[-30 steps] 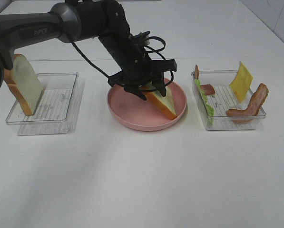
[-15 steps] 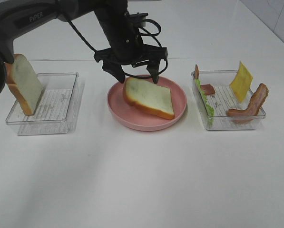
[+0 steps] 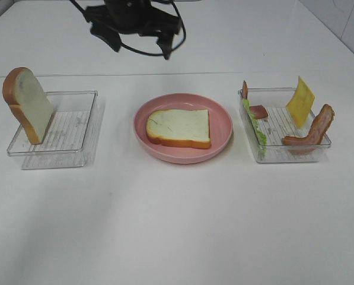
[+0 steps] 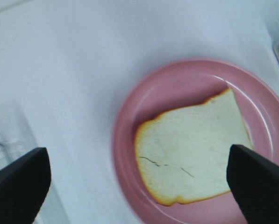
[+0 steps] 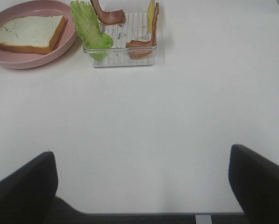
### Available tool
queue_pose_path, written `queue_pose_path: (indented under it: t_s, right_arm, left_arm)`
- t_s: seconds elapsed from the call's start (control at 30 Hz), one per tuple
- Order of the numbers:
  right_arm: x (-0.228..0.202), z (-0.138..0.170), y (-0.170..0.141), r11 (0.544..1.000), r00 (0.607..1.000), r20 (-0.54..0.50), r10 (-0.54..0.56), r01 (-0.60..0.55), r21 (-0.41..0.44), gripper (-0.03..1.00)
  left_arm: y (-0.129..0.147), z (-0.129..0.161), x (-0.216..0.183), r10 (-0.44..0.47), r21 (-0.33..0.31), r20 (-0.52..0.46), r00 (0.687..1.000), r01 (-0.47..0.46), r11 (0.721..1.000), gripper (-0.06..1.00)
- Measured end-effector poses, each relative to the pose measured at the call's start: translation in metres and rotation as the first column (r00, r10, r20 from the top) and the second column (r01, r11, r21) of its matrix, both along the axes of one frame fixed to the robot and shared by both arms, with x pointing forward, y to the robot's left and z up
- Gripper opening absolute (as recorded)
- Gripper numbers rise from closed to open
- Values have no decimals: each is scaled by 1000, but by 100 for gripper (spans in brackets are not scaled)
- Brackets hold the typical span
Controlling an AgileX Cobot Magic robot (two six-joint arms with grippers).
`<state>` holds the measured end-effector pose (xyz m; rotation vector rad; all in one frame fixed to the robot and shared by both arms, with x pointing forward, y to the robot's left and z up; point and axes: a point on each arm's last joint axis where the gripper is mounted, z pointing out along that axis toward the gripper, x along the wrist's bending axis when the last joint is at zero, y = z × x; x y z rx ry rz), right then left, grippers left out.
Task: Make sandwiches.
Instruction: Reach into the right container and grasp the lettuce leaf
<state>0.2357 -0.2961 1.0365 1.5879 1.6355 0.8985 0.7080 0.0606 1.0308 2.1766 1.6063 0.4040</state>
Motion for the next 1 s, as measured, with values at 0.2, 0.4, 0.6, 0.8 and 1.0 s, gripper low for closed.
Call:
queue_pose_path:
  t_s: [0.2,0.4,0.6,0.8,1.0]
  right_arm:
    - [0,0,0,1000,1000,0,0,0,0,96]
    - [0,0,0,1000,1000,0,0,0,0,96]
    - [0,0,0,1000,1000,0,0,0,0,96]
    - [0,0,0,1000,1000,0,0,0,0,96]
    - [0,0,0,1000,1000,0,0,0,0,96]
  left_arm:
    - [73,41,17,75,-14,72,995,-74,997,94]
    - [191,79,14,243,12,101,965,-245,969,94]
    - [253,89,-7,361,25,73,930,-363,931,94]
    - [256,91,-47,357,62,1,934,-356,932,94]
    - [252,100,-117,350,77,-51,935,-345,935,94]
